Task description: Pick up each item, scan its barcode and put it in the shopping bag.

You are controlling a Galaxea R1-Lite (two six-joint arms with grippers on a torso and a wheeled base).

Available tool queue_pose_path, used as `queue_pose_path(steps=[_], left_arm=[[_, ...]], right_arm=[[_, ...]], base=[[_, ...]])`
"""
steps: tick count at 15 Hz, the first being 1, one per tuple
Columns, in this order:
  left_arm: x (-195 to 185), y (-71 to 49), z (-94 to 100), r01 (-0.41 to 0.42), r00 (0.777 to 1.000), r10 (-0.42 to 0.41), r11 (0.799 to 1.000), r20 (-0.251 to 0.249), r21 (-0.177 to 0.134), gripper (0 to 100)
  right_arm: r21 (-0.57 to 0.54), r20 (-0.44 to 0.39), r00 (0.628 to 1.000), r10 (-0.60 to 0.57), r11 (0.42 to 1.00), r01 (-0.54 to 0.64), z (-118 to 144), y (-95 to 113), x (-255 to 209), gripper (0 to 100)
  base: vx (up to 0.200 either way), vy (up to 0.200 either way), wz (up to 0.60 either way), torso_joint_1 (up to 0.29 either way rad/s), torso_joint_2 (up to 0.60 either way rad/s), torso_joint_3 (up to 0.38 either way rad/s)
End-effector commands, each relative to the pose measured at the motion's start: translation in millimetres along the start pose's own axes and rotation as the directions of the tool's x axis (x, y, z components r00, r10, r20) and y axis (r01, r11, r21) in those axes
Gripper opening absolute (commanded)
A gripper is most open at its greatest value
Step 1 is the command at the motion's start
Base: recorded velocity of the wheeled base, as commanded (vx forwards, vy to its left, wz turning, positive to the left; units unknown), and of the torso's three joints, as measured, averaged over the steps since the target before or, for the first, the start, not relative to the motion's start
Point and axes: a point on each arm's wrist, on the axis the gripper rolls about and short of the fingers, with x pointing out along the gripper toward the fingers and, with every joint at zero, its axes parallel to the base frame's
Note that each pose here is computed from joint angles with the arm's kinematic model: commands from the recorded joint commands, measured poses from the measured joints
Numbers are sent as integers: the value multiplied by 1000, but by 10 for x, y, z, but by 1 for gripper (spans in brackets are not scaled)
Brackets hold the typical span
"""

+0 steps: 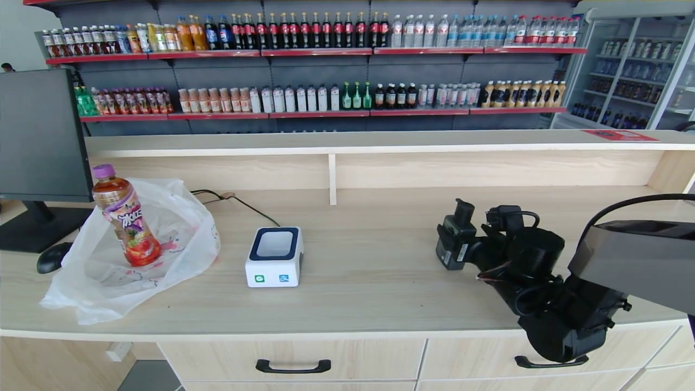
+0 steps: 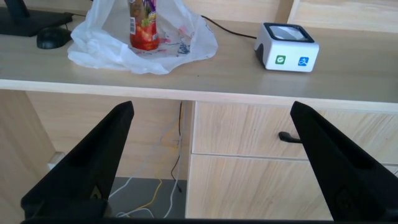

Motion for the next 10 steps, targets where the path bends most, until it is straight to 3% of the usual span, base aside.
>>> queue_pose_path(steps=[1, 5, 10], left_arm=[[0, 0, 0, 0, 1000, 0, 1000, 0, 0, 100], [0, 0, 0, 0, 1000, 0, 1000, 0, 0, 100], [1, 0, 0, 0, 1000, 0, 1000, -1, 0, 100]], right_arm=[[1, 4, 1000, 7, 1000, -7, 2, 27, 6, 100], [0, 7, 1000, 8, 1000, -8, 19, 32, -3, 100], [-6, -26, 998, 49, 999, -49, -101, 182, -27, 100]], base=[[0, 0, 0, 0, 0, 0], [0, 0, 0, 0, 0, 0], [0, 0, 0, 0, 0, 0]])
